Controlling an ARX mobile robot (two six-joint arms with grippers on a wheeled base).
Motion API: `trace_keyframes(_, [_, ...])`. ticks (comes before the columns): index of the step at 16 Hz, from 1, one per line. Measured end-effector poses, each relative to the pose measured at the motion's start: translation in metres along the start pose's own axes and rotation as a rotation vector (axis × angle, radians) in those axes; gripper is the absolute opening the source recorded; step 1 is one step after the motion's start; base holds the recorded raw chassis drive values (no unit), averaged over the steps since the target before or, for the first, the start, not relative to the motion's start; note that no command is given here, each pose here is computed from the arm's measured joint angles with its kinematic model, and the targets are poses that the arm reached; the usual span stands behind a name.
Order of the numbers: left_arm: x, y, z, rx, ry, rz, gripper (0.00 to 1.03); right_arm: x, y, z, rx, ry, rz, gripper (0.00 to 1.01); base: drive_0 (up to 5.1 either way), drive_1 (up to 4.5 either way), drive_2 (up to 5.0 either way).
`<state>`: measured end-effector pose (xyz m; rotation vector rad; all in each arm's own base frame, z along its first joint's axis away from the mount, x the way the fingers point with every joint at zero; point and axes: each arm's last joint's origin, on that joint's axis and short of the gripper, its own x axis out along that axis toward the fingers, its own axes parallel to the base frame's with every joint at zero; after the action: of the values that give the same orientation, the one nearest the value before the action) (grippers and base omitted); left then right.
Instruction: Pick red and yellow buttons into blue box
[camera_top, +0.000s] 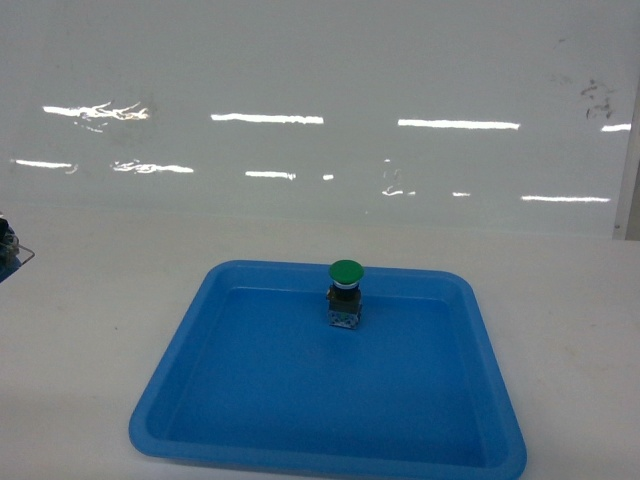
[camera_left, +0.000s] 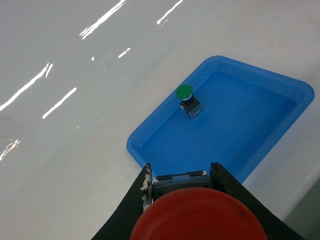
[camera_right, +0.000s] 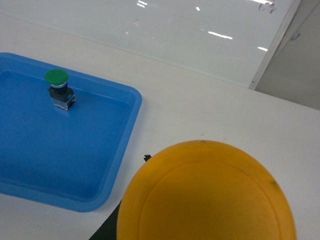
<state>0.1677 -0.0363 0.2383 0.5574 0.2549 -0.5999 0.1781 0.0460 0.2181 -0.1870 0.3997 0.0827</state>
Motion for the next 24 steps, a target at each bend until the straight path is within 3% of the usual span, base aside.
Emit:
trace_keyframes(11, [0.0008,-0.0004,-0.0015,-0.003,0.007,-0.003,0.29,-0.0001,-0.0001,0.0001,0.000,-0.001,0.000,0.27,0.0,0.00,0.0])
trace_keyframes(24, [0.0004,-0.0004,-0.0013,-0.003,0.005,-0.002,0.29,0.0000,0.0001,-0.0001,-0.001,0.000,0.001,0.27,3.6,-4.74,1.5])
